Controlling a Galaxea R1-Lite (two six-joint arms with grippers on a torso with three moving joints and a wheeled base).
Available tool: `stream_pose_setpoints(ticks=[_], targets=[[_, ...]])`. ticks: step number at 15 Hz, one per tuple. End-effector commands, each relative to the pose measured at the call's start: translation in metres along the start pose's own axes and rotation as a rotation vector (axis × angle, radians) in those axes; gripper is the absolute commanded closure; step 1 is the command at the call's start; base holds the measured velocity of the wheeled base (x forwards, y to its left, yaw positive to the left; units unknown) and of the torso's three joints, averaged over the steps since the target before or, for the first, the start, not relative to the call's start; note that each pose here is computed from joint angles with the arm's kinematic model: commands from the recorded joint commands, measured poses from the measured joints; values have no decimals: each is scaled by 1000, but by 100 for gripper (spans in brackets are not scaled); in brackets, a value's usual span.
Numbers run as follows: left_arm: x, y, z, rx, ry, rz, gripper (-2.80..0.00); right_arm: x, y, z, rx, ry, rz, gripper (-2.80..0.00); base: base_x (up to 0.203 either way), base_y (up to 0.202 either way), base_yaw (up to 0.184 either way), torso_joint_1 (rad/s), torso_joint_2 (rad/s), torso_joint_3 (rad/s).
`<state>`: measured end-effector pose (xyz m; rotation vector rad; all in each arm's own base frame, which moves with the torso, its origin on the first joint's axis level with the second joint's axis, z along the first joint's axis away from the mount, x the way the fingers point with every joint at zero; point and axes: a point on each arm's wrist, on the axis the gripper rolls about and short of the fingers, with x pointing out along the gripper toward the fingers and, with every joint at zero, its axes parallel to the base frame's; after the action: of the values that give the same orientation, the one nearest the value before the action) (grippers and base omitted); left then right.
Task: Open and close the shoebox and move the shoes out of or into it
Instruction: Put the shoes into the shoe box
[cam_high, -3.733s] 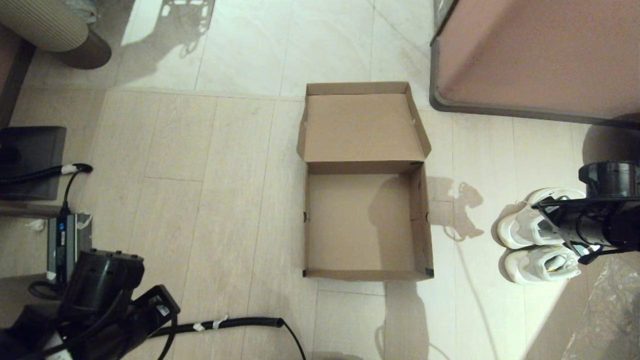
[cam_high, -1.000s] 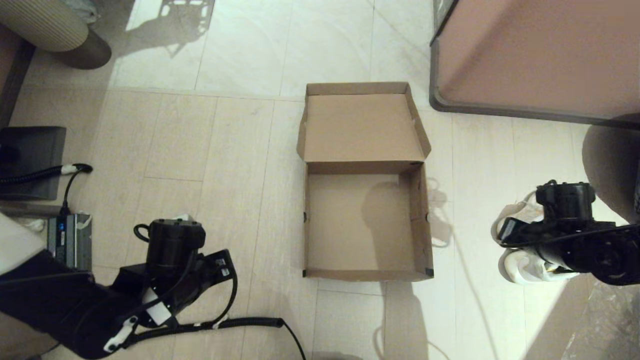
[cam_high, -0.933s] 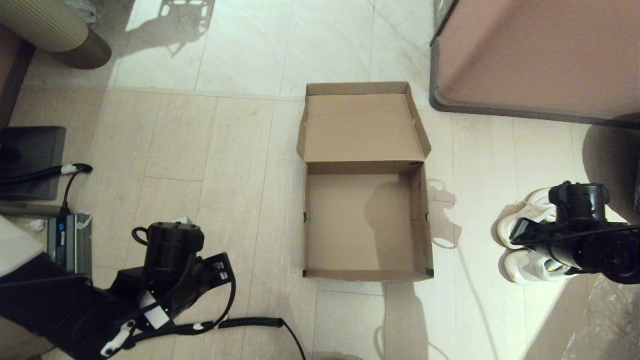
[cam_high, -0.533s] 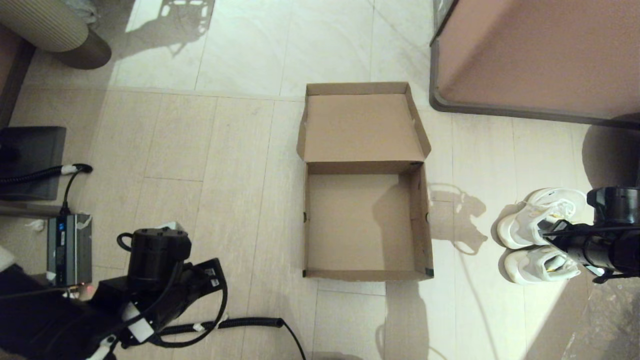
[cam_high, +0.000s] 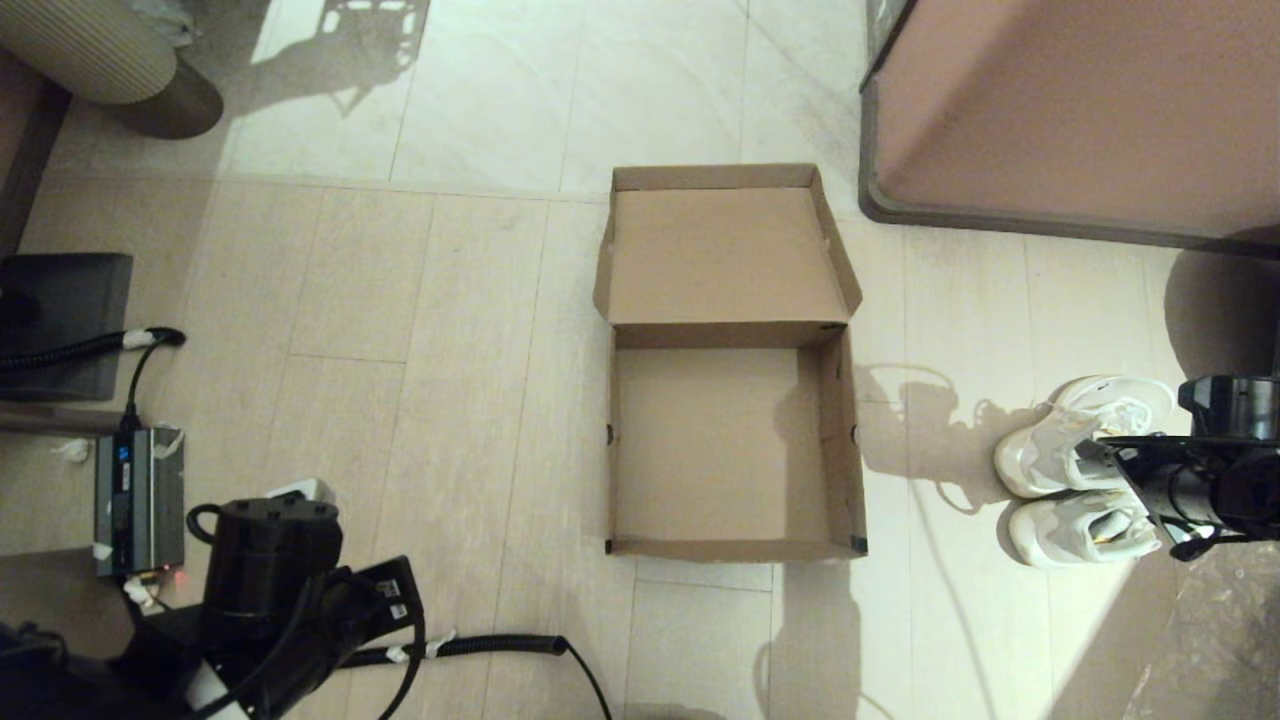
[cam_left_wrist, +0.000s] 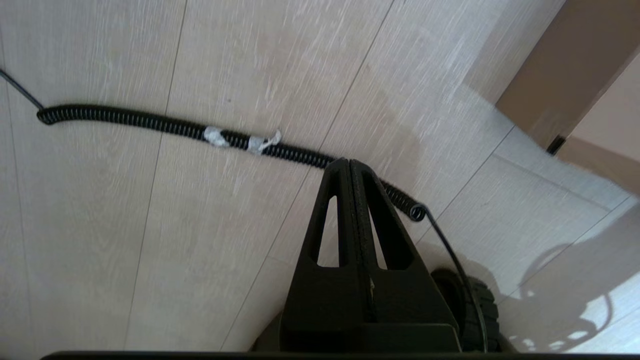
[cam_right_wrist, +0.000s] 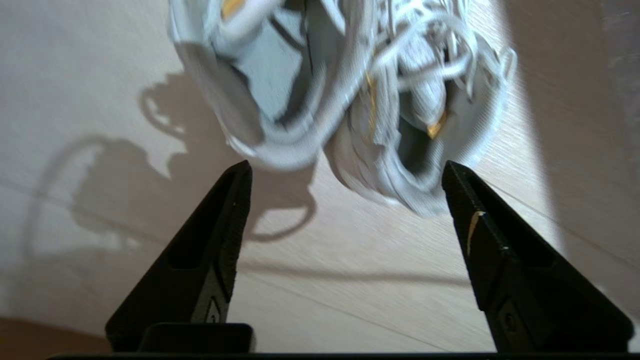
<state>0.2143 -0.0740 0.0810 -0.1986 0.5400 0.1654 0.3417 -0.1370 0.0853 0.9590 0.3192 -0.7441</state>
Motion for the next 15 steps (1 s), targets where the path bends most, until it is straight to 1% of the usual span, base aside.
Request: stream_pose_setpoints(ticks=[1, 5, 7, 9, 12, 15], targets=[[-1, 0, 1, -7, -12, -3, 0, 27, -4, 1, 83, -1, -21, -280, 0, 0, 0, 0, 0, 0], [-2, 3, -1, -7, -4, 8, 0, 50, -8, -4, 105, 11, -35, -280, 0, 0, 0, 0, 0, 0], [-2, 3, -2, -8, -5, 10, 0, 59, -7, -5, 131, 12, -34, -280, 0, 0, 0, 0, 0, 0], [-1, 5, -1, -12, -5, 16, 0, 68, -12, -11, 143, 23, -54, -280, 0, 0, 0, 0, 0, 0], [0, 6, -1, -16, -4, 25, 0, 89, -24, -23, 141, 45, -90, -280, 0, 0, 0, 0, 0, 0], [0, 7, -1, -16, -4, 27, 0, 104, -24, -33, 127, 58, -90, -280, 0, 0, 0, 0, 0, 0]])
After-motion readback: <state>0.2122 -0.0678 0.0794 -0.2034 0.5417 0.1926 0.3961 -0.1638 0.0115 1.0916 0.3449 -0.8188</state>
